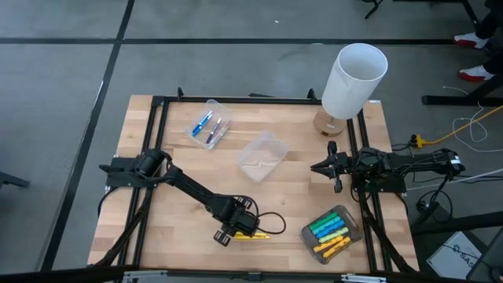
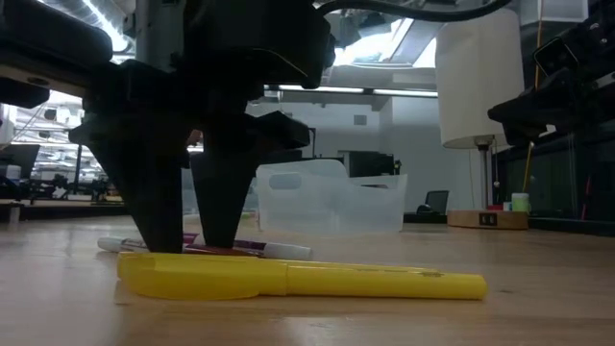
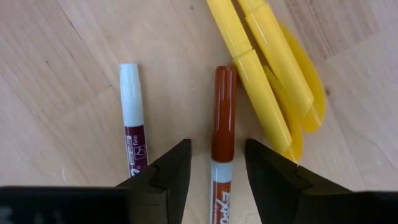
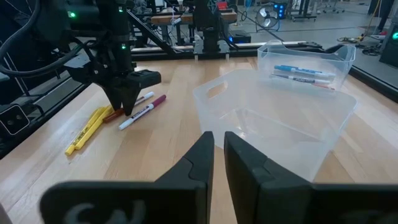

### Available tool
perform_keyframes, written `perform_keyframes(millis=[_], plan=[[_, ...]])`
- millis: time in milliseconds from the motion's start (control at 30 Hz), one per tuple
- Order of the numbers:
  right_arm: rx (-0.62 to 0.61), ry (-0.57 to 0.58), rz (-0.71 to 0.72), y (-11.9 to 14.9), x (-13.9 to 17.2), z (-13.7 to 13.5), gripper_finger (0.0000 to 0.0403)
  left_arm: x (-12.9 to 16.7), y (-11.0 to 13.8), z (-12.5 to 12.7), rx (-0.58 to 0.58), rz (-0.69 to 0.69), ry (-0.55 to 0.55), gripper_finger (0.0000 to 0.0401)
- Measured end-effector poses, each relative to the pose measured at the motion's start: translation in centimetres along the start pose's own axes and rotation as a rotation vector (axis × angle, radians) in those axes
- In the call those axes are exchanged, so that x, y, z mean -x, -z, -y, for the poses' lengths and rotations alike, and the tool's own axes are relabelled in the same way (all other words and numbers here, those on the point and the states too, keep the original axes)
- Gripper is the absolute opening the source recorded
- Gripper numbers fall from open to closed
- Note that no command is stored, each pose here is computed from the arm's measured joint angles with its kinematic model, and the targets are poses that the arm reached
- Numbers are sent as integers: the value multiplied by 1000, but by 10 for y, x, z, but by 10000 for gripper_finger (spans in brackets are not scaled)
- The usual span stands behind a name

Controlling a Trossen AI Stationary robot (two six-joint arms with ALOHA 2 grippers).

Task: Pick & Place Markers
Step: Put the brown marker into the transparent bin

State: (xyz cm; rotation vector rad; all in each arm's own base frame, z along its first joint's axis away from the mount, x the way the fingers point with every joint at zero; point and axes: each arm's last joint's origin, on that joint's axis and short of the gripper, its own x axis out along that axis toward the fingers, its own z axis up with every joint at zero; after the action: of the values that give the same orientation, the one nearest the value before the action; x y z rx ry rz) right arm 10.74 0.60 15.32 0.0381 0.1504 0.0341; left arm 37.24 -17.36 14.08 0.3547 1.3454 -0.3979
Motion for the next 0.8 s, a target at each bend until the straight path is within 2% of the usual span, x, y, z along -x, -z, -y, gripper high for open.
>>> perform_keyframes(millis=[200, 567, 800], plan=[[0, 0, 0, 0, 0, 0, 40, -1, 0, 0, 0, -3, 0, 121], [0, 0, 0, 0, 0, 0, 40, -1, 1, 0, 1, -7, 22, 39], [0, 0, 0, 0, 0, 0, 40, -1, 1, 1, 2, -8, 24, 31]])
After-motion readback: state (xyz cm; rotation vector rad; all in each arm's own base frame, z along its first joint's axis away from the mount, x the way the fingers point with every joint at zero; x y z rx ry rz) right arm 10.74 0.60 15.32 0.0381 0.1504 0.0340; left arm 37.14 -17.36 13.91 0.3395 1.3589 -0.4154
